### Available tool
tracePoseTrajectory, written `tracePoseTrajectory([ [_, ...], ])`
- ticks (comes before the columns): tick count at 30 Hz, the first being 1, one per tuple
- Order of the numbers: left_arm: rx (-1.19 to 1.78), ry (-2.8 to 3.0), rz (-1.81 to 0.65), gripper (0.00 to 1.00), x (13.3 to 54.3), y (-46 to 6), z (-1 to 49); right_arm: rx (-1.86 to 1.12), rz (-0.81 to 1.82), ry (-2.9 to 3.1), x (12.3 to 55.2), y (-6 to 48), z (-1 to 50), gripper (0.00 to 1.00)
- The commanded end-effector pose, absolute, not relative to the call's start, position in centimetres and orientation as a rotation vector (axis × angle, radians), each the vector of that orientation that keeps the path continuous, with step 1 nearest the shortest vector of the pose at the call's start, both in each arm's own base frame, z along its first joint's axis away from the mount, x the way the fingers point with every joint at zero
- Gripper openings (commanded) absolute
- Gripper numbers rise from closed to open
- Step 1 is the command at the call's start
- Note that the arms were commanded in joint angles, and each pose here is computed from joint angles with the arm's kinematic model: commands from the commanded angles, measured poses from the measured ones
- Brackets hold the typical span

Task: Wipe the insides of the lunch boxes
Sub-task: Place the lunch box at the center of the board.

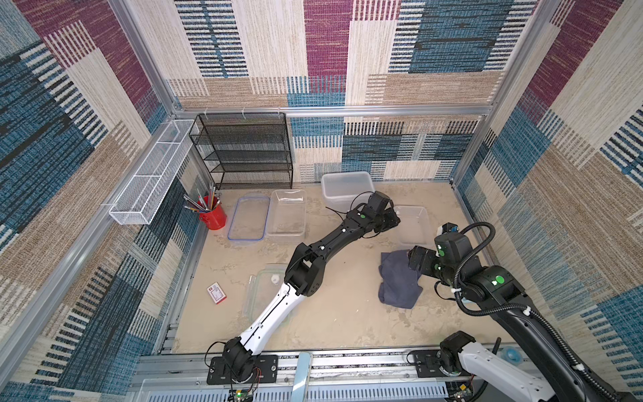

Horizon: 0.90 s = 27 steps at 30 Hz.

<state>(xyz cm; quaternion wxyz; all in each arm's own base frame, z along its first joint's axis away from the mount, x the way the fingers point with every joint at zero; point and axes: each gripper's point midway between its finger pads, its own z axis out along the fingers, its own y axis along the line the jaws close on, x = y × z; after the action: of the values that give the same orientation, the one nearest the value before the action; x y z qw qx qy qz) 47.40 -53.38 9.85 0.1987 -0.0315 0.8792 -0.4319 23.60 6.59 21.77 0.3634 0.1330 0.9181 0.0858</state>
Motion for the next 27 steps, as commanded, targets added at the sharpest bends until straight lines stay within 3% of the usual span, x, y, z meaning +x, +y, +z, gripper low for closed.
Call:
tracePoseTrajectory([
  [1,-0.030,2.397,-1.226,0.31,47.2,-52.6,14.2,0.311,0.287,2.328,24.5,7.7,22.7,0.99],
  [9,-0.040,2.479,-0.995,0.35,47.8,-44.0,18.6,0.121,0.423,2.180,29.6,11.9,27.6,0.99],
  [16,-0.007,2.521,-0.721,0.43,49.1,-32.8,22.3,-0.004,0.537,2.179,38.0,15.1,26.3,0.99],
  [21,-0.037,2.578,-0.638,0.54,51.8,-26.7,21.3,0.015,0.661,2.137,44.9,14.2,25.2,0.99],
  [27,-0.122,2.573,-0.658,0.65,55.7,-23.2,18.9,0.003,0.745,2.150,52.4,13.5,22.1,0.99],
])
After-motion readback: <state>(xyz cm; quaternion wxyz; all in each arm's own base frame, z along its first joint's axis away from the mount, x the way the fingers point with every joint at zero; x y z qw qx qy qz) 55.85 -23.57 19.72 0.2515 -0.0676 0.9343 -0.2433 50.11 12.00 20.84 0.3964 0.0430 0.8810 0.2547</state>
